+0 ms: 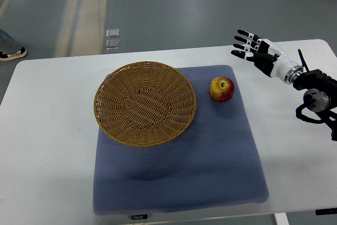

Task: Place red apple in basket with right hand
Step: 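Reach the right hand forward and down toward the red apple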

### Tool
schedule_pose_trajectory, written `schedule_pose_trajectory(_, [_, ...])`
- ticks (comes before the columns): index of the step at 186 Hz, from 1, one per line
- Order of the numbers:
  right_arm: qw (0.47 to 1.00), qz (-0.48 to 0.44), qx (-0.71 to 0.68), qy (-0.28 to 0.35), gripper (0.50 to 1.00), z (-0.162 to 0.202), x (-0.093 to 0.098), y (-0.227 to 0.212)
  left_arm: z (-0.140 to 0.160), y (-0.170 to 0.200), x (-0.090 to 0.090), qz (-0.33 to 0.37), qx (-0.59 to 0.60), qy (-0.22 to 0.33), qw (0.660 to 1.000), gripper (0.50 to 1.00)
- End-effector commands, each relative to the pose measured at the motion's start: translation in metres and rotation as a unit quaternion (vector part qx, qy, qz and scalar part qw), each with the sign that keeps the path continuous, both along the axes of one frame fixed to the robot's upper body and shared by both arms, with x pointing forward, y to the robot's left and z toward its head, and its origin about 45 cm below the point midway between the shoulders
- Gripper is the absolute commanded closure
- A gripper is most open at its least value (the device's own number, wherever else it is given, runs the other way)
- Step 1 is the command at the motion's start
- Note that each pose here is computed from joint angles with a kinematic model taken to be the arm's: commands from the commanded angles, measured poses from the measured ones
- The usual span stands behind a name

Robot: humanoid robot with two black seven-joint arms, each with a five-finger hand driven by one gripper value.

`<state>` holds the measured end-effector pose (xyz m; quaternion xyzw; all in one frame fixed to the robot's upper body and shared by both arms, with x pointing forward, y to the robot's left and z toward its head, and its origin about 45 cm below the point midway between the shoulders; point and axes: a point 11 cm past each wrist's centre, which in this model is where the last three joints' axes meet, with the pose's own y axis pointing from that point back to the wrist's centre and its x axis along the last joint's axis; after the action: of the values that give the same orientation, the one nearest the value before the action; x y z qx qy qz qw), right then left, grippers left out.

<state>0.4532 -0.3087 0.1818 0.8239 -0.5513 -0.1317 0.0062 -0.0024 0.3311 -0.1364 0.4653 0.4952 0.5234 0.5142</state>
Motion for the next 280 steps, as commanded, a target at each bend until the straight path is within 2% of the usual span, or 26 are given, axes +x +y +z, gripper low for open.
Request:
schedule_pose_trajectory(1, [1.000,0.023,-0.016,-0.004,0.576,0.002,-0.001,0.003,0.000,0.000,0.000,0.000,-0.001,0.000,1.000,0.500])
schedule_pose_trajectory(46, [0.991,0.072,-0.111,-0.020,0.576,0.009,0.000,0.000,0.000,0.000,0.000,0.000,-0.001,0.000,1.000,0.500])
schedule_pose_trajectory(47, [0.983,0.096,-0.152,-0.026,0.576,0.011,0.001,0.002,0.000,0.000,0.000,0.000,-0.001,0.000,1.000,0.500])
schedule_pose_trajectory(51, [0.979,0.108,-0.170,-0.032,0.579,0.014,0.002,0.004,0.000,0.000,0.000,0.000,-0.001,0.000,1.000,0.500])
schedule_pose_trajectory(78, [0.950,0.172,-0.252,-0.065,0.579,0.025,-0.001,0.008,0.000,0.000,0.000,-0.001,-0.001,0.001,1.000,0.500])
schedule_pose_trajectory(144, [0.872,0.292,-0.376,-0.111,0.579,0.039,-0.012,0.034,0.000,0.001,0.000,0.000,0.002,0.001,1.000,0.500])
schedule_pose_trajectory(176, [0.850,0.310,-0.409,-0.117,0.579,0.033,-0.014,0.040,0.000,0.001,0.000,0.000,0.002,0.001,1.000,0.500])
schedule_pose_trajectory(229, [0.823,0.276,-0.471,-0.157,0.579,0.027,-0.009,0.040,0.000,-0.001,0.000,-0.001,-0.001,0.001,1.000,0.500])
schedule_pose_trajectory(280, [0.792,0.302,-0.505,-0.162,0.581,0.014,-0.014,0.047,0.000,-0.001,0.001,-0.002,-0.001,0.000,1.000,0.500])
